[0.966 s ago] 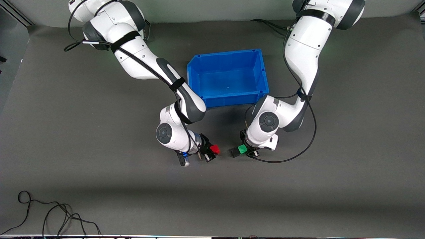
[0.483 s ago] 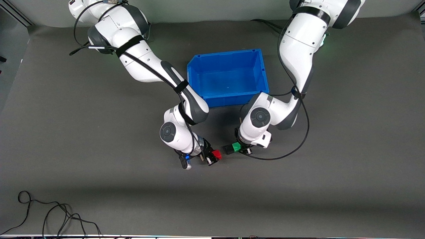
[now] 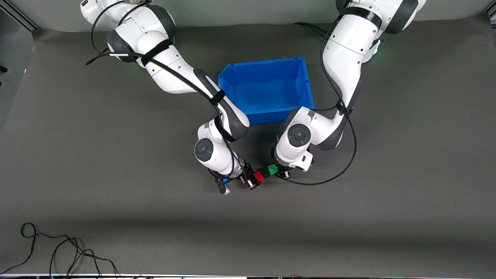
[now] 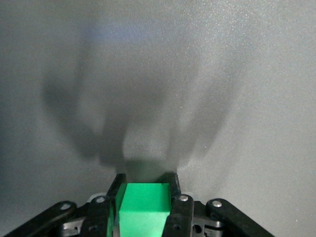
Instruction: Attach green and red cubes to black cube
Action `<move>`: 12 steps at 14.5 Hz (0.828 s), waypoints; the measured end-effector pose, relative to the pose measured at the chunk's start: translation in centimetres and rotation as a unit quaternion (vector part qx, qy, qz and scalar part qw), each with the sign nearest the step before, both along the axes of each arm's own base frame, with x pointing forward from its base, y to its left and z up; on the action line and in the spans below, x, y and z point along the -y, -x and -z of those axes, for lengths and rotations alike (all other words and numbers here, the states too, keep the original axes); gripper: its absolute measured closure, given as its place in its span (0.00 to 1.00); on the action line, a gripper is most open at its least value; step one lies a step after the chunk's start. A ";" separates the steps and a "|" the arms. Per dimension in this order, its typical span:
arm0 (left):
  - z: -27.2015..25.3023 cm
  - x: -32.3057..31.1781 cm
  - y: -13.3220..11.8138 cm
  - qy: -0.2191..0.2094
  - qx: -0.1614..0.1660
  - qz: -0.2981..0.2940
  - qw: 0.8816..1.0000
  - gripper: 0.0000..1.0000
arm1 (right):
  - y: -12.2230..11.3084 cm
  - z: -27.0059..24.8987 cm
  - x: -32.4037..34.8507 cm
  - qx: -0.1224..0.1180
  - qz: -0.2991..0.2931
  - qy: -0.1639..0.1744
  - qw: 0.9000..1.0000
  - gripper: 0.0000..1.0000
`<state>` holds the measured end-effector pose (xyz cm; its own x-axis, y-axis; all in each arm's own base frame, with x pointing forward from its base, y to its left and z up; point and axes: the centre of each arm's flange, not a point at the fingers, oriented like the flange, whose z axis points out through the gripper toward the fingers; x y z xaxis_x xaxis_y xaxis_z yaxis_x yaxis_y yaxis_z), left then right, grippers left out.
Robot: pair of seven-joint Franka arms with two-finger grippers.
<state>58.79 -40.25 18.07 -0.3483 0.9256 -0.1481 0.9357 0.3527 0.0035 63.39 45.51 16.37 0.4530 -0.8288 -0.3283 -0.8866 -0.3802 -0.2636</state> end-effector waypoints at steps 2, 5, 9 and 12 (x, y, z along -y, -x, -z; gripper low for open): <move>-0.1 -0.1 -0.2 -0.008 0.008 0.009 1.000 0.58 | 0.1 0.0 -0.2 0.000 -0.002 0.000 1.000 0.60; -0.7 0.0 -0.6 -0.009 0.016 0.013 1.000 0.26 | 0.4 0.0 -0.5 0.000 -0.004 0.000 1.000 0.60; -2.3 -1.8 -2.0 -0.041 0.017 0.017 0.999 0.00 | 0.6 0.6 -0.6 -0.004 -0.006 0.003 1.000 0.37; -7.6 -6.3 -4.2 -0.082 0.003 0.057 0.995 0.00 | 0.2 0.5 0.0 -0.002 -0.001 0.005 1.000 0.07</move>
<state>62.99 -33.99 25.72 -0.2401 0.9707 0.0058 0.9692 0.2394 0.0574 63.22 45.51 15.82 0.4536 -0.8310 -0.3219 -0.8867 -0.3847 -0.2565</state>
